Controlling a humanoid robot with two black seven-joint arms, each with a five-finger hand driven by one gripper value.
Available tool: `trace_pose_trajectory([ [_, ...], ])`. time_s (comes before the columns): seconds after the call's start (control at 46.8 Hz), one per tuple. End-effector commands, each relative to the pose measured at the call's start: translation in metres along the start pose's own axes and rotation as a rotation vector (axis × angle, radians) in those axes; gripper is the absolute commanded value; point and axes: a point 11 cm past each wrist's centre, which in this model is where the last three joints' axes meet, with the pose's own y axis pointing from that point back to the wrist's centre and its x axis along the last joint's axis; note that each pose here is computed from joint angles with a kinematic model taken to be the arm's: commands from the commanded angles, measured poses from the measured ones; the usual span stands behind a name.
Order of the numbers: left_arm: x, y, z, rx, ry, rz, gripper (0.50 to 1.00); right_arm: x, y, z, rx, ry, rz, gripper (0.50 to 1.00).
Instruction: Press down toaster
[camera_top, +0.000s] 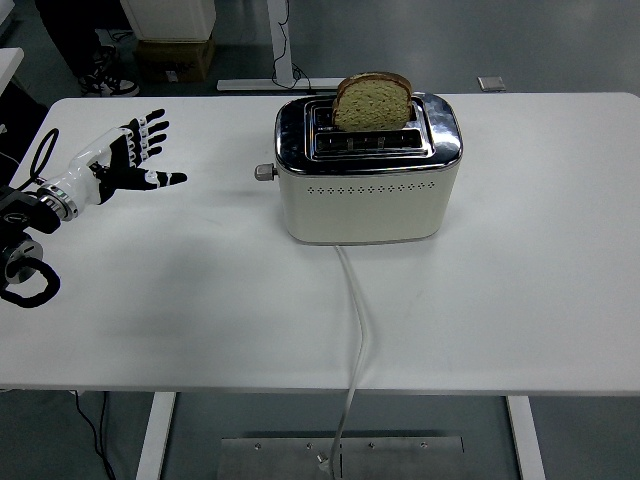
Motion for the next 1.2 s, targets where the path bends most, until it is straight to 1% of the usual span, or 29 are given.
trace_pose_trajectory([
  [0.0,0.006,-0.001,0.002,-0.008,0.028,0.027,1.000,0.000,0.000,0.000,0.000,0.002,0.000,0.998],
  [0.128,0.002,-0.008,0.006,-0.039,0.113,0.053,1.000,0.000,0.000,0.000,0.000,0.000,0.000,1.000],
  [0.256,0.011,-0.011,0.008,-0.072,0.214,0.114,1.000,0.000,0.000,0.001,-0.001,0.001,0.000,0.998],
  [0.406,0.018,-0.013,0.017,-0.127,0.315,0.163,1.000,-0.001,0.000,0.001,-0.002,0.001,-0.003,1.000],
  [0.577,0.017,-0.016,0.024,-0.161,0.359,0.171,1.000,-0.001,-0.001,-0.006,0.010,0.002,-0.002,1.000],
  [0.684,0.015,-0.019,0.028,-0.181,0.383,0.170,1.000,-0.001,-0.001,-0.005,0.008,0.005,-0.003,0.998],
  [0.855,0.018,-0.017,0.032,-0.231,0.396,0.187,1.000,-0.001,-0.001,-0.005,0.008,0.003,-0.002,0.998],
  [1.09,0.026,-0.017,0.015,-0.218,0.461,0.256,1.000,-0.001,-0.001,-0.005,0.008,0.005,-0.003,1.000],
  [1.175,0.022,-0.019,0.013,-0.218,0.474,0.253,1.000,-0.001,-0.001,-0.005,0.008,0.005,-0.003,0.998],
])
